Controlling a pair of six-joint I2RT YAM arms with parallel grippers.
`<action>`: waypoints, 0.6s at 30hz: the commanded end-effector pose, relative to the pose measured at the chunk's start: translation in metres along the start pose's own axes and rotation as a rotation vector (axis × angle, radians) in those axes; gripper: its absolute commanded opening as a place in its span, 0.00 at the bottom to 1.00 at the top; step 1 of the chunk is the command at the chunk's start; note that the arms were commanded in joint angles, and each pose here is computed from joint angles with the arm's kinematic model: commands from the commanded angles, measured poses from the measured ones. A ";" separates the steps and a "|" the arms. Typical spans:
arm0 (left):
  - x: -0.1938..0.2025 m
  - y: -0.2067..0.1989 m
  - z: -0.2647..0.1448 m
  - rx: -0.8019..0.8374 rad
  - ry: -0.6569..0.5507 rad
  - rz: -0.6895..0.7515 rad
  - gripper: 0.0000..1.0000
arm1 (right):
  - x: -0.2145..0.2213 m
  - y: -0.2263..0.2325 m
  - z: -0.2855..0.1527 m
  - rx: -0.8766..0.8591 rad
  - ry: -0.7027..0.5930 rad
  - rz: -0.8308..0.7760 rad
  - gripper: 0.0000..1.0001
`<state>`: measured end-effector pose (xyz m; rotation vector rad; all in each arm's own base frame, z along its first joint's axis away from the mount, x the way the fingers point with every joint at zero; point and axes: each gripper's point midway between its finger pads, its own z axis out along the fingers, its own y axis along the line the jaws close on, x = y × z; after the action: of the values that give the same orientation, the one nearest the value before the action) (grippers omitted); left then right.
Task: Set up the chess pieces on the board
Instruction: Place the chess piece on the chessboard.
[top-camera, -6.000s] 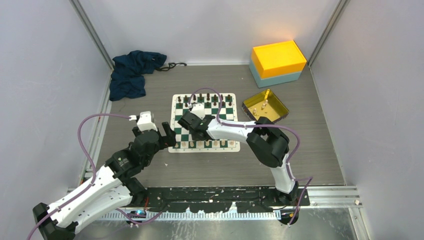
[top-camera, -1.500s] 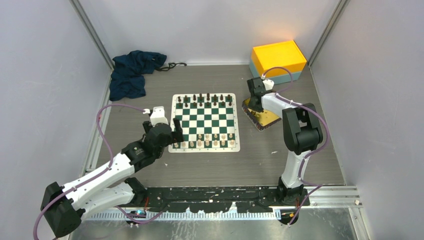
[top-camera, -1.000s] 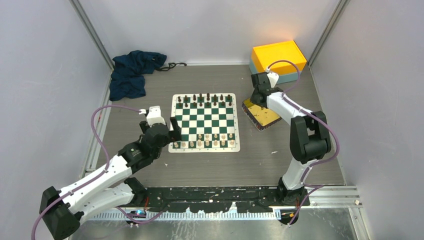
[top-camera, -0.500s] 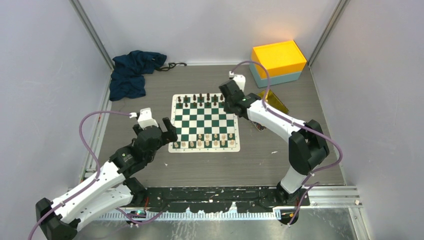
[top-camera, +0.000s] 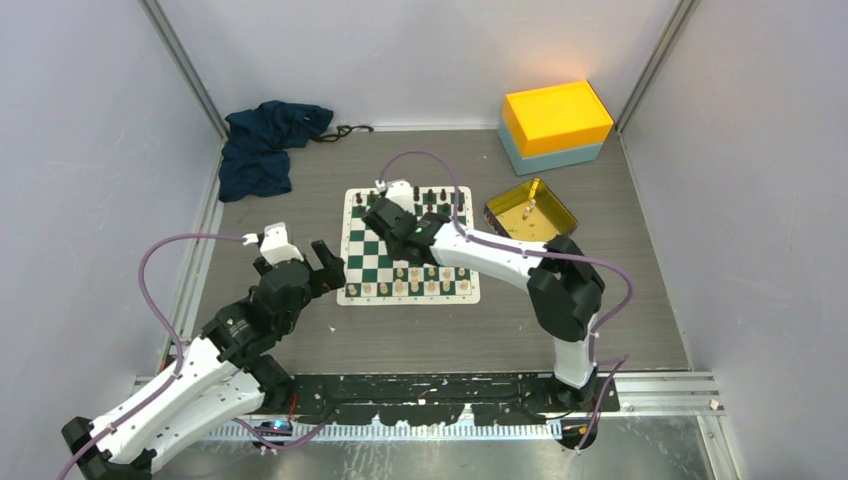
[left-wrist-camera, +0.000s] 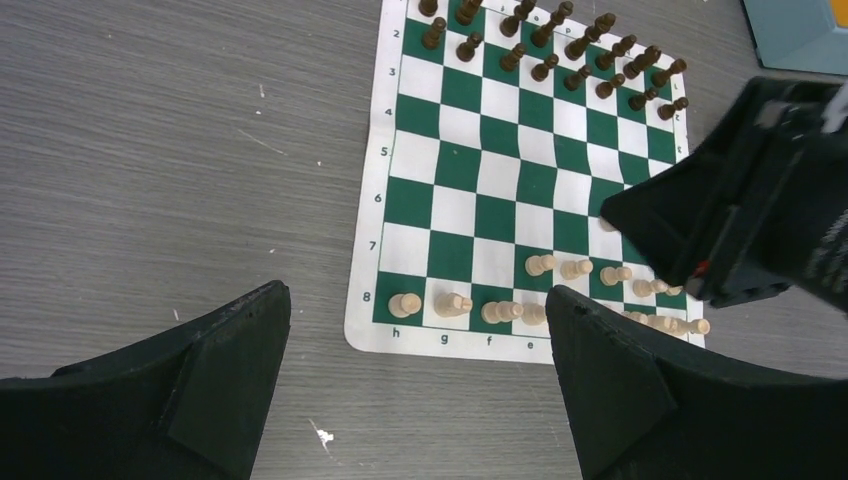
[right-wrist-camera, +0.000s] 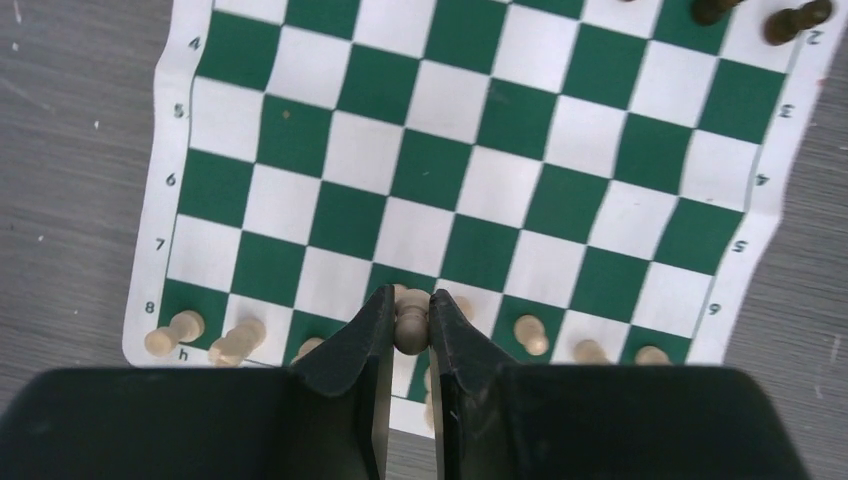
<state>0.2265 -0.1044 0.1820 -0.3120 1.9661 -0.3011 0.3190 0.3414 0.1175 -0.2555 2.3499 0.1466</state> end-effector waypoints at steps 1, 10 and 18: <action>-0.013 0.004 -0.007 -0.013 -0.035 -0.029 0.99 | -0.013 0.027 -0.006 -0.016 -0.044 -0.010 0.01; -0.019 0.007 -0.014 -0.006 -0.053 -0.038 0.99 | 0.004 0.061 0.004 -0.035 -0.002 -0.070 0.00; -0.023 0.009 -0.018 0.002 -0.071 -0.046 0.98 | 0.017 0.070 0.018 -0.028 0.046 -0.097 0.01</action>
<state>0.2158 -0.0928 0.1872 -0.3272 1.9487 -0.3111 0.2995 0.4022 0.0841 -0.4085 2.3913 0.1115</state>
